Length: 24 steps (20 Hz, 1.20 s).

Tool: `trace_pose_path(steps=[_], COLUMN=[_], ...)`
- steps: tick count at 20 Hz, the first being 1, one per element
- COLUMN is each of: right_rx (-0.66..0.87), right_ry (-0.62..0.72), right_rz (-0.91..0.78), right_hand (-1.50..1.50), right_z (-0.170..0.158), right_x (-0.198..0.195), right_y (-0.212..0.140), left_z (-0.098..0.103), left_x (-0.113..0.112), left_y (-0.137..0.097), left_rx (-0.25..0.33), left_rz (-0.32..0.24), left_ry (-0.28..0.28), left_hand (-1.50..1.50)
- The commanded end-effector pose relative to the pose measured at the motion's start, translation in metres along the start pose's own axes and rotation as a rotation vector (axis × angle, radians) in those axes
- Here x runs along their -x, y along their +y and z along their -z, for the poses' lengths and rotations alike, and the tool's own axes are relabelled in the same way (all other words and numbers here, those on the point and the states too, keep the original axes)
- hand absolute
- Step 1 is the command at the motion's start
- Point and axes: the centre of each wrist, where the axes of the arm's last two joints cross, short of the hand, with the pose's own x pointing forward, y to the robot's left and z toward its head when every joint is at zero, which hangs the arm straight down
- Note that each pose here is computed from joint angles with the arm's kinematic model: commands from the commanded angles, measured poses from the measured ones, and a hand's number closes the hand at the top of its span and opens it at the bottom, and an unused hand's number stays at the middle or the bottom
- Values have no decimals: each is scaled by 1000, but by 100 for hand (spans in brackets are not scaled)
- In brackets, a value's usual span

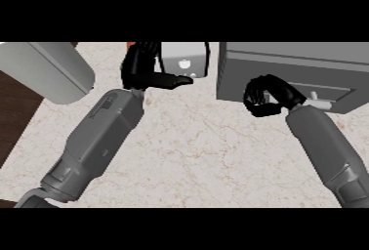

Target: Pick up the cup, place it into the drawer and close the drawer

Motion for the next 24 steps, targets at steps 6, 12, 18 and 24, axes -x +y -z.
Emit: trace_pose_path(steps=[6, 12, 18, 24], right_rx=[205, 214, 217, 218], right_ry=[18, 3, -19, -25], right_rz=[60, 89, 112, 134], right_hand=[150, 150, 150, 150], right_z=[2, -7, -16, -26], right_x=[-10, -12, -11, -9], right_y=[-83, -105, -116, -128], left_z=[-11, -16, -20, -25], left_x=[-6, -7, -1, -3], left_y=[32, 38, 27, 41], left_rx=[21, 61, 73, 79], left_rz=[0, 3, -45, -45], left_ry=[4, 16, 19, 20], left_hand=[-150, -150, -150, -150])
